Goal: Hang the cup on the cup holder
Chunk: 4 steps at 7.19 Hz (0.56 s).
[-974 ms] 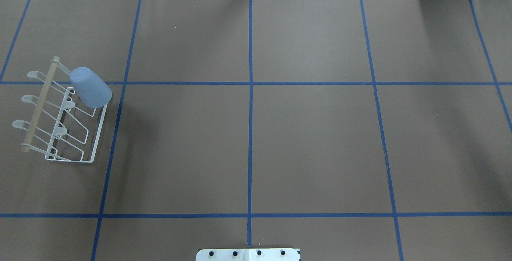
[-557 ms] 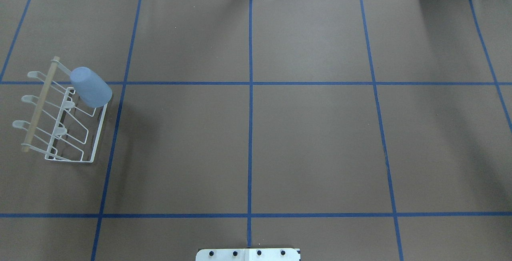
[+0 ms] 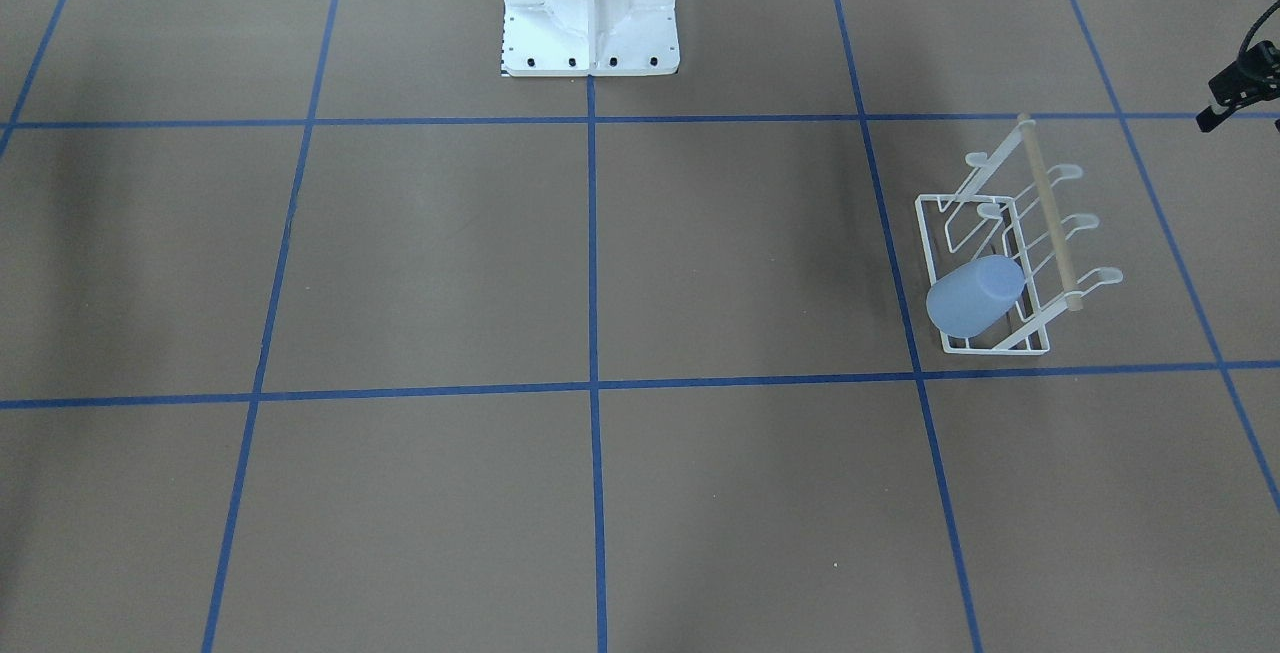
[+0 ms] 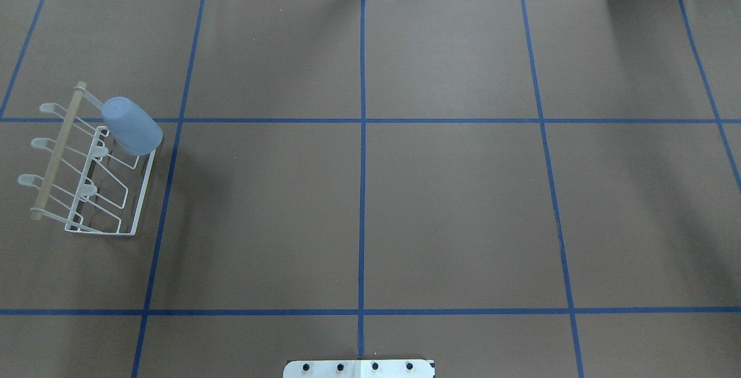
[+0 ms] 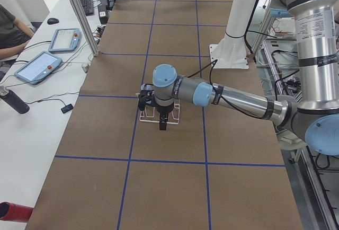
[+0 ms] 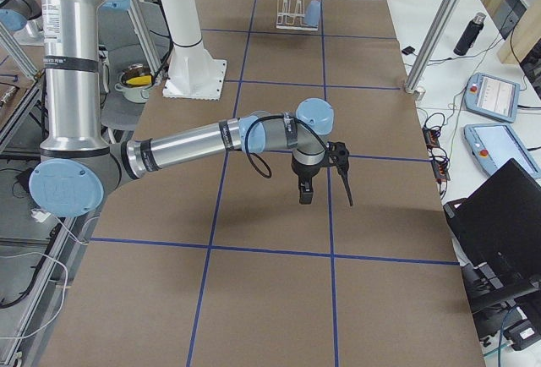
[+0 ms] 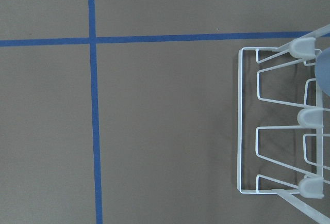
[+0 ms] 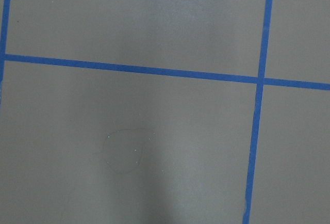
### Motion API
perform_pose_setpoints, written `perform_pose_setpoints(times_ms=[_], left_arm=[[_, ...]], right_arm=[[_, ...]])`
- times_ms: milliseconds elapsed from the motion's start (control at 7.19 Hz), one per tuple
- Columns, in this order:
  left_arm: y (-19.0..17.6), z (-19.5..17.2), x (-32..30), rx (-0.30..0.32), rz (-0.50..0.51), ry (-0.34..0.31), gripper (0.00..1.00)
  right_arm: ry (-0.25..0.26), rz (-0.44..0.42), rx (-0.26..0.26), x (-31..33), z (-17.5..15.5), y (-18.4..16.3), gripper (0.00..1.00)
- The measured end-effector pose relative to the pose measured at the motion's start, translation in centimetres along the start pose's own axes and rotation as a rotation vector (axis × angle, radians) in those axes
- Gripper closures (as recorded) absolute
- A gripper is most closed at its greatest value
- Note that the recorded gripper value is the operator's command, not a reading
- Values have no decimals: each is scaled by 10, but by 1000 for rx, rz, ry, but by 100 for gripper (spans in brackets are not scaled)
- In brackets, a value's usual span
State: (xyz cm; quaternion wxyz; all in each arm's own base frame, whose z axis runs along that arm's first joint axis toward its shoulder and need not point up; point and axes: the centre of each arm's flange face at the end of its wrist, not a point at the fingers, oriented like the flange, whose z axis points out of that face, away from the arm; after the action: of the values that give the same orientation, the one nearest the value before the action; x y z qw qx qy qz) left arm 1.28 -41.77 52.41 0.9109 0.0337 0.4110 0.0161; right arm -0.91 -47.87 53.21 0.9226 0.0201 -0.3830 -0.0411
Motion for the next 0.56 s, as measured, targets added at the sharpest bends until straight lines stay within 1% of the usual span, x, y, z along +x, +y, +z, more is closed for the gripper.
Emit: perform_pose_setpoints(times_ms=[557], left_arm=[[0,-1,0,2,-7,0,2]], right_arm=[[-1,1,9,-4,-4,1,0]])
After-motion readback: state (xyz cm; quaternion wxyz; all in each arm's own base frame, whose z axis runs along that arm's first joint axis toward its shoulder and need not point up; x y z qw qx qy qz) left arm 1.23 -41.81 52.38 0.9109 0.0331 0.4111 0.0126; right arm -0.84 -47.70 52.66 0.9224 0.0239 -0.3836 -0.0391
